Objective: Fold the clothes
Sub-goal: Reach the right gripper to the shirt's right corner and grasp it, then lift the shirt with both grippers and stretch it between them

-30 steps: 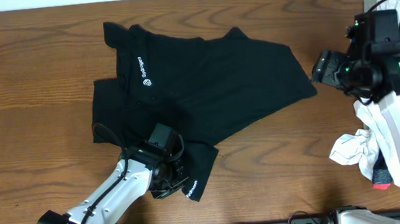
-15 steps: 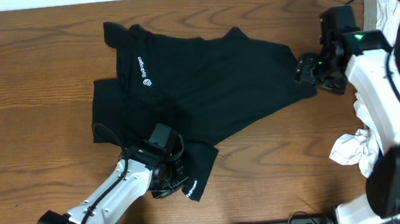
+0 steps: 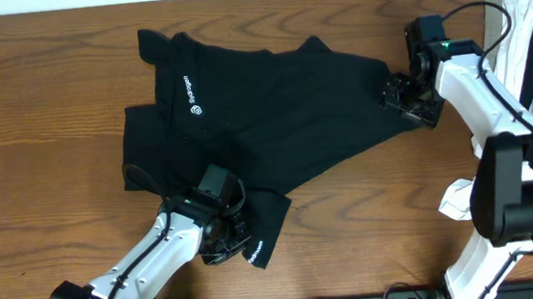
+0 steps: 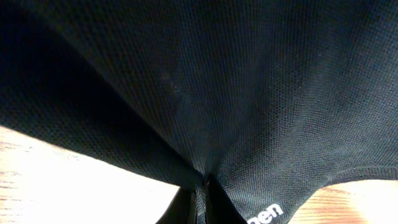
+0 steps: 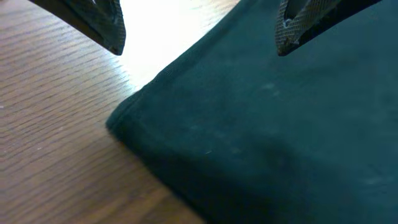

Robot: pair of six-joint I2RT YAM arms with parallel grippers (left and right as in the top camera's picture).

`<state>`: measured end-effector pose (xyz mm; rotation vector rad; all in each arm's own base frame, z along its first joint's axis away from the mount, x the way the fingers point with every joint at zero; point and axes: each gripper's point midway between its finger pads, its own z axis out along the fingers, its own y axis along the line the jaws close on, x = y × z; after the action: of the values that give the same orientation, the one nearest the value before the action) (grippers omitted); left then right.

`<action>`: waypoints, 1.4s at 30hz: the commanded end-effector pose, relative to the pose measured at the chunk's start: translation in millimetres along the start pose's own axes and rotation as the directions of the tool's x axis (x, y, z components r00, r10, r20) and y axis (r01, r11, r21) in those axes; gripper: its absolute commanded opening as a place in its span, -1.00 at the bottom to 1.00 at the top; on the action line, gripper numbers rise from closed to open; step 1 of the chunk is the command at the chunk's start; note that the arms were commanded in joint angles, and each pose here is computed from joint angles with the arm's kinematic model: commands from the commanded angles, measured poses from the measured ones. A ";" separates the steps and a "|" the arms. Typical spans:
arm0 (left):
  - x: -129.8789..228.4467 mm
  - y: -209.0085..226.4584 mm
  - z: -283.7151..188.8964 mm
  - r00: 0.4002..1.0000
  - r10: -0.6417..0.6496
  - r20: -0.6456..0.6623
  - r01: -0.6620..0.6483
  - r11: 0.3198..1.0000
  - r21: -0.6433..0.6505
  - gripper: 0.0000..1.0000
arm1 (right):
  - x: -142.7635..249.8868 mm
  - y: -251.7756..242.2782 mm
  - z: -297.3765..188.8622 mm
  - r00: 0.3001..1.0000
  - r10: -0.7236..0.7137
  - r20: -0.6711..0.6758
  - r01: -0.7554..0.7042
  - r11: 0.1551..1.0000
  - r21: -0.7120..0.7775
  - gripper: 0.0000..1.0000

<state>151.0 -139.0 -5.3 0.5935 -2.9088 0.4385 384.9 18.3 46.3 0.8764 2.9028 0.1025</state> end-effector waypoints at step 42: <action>1.2 13.7 1.0 1.000 0.026 0.014 -0.026 0.998 -0.054 -0.88 | 0.5 -41.1 51.8 0.994 0.032 -0.106 -0.017 0.990 0.143 -0.98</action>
<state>149.9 -138.2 -4.9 0.5679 -2.9147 0.4356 372.9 -3.3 -3.0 1.0013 2.9942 -0.0077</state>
